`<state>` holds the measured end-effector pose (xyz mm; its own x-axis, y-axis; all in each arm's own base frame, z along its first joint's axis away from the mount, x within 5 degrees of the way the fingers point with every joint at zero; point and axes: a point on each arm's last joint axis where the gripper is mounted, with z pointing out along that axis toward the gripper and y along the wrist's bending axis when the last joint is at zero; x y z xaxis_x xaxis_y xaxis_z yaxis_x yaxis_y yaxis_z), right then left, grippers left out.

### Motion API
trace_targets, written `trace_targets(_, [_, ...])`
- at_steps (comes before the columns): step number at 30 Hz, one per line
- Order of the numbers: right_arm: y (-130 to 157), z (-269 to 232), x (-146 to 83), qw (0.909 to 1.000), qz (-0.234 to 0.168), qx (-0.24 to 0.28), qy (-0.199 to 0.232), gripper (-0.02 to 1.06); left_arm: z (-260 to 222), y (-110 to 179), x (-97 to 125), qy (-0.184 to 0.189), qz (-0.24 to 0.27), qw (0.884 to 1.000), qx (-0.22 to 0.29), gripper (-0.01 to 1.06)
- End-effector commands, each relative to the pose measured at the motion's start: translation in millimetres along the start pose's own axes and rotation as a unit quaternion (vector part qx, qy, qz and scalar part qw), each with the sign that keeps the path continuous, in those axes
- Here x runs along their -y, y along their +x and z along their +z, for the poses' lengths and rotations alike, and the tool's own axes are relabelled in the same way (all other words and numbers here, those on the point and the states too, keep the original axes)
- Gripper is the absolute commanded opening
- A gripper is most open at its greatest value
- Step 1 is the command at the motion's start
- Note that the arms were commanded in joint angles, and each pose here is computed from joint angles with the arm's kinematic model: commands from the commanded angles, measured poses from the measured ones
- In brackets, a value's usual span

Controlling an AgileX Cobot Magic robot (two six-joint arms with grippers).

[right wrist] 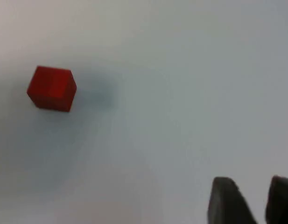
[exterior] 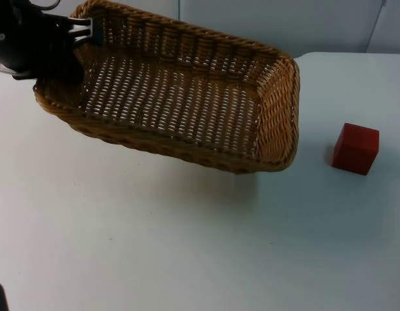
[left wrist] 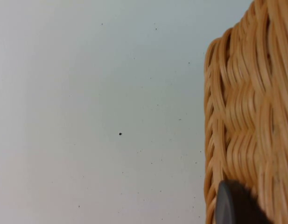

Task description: Pick up the basket with the left hand and place the cube into the basket with the right hand.

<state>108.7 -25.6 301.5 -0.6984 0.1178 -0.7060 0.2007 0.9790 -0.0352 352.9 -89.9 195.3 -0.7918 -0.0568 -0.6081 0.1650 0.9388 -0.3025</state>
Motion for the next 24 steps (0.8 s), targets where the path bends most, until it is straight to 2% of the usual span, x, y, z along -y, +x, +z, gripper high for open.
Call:
trace_targets(1, [-13.3,22.1,-2.8,0.9994,-0.017,-0.029,-0.008,0.51,-5.4,-4.7,0.9,0.000,-0.017,1.000,0.017,0.00])
trace_targets(3, [-23.9,45.8,-11.3,0.9974,-0.035,-0.058,-0.027,0.81,-5.4,-4.7,0.9,0.000,-0.017,1.000,0.017,0.00])
trace_targets(4, [-23.9,45.8,-11.3,0.9974,-0.035,-0.058,-0.027,0.81,-5.4,-4.7,0.9,0.000,-0.017,1.000,0.017,0.00])
trace_targets(6, [-34.3,67.0,-22.4,0.9954,-0.054,-0.065,-0.045,1.05,-5.4,-4.7,0.9,0.000,-0.017,1.000,0.017,0.00])
trace_targets(8, [-39.8,78.8,-30.0,0.9942,-0.066,-0.063,-0.056,1.05,-5.4,-4.7,0.9,0.000,-0.017,1.000,0.017,0.00])
trace_targets(12, [-56.6,128.4,-67.0,0.9873,-0.112,-0.061,-0.095,1.05,-5.4,-4.7,0.9,0.000,-0.017,1.000,0.017,0.00])
trace_targets(13, [-56.6,128.4,-67.0,0.9873,-0.112,-0.061,-0.095,1.05,-5.4,-4.7,0.9,0.000,-0.017,1.000,0.017,0.00])
trace_targets(17, [-59.4,171.4,-95.5,0.9807,-0.138,-0.079,-0.114,1.04,-5.4,-4.7,0.9,0.000,-0.017,1.000,0.017,0.00])
trace_targets(24, [-59.3,217.4,-115.8,0.9768,-0.149,-0.094,-0.121,1.04,-5.4,-4.7,0.9,0.000,-0.017,1.000,0.017,0.00])
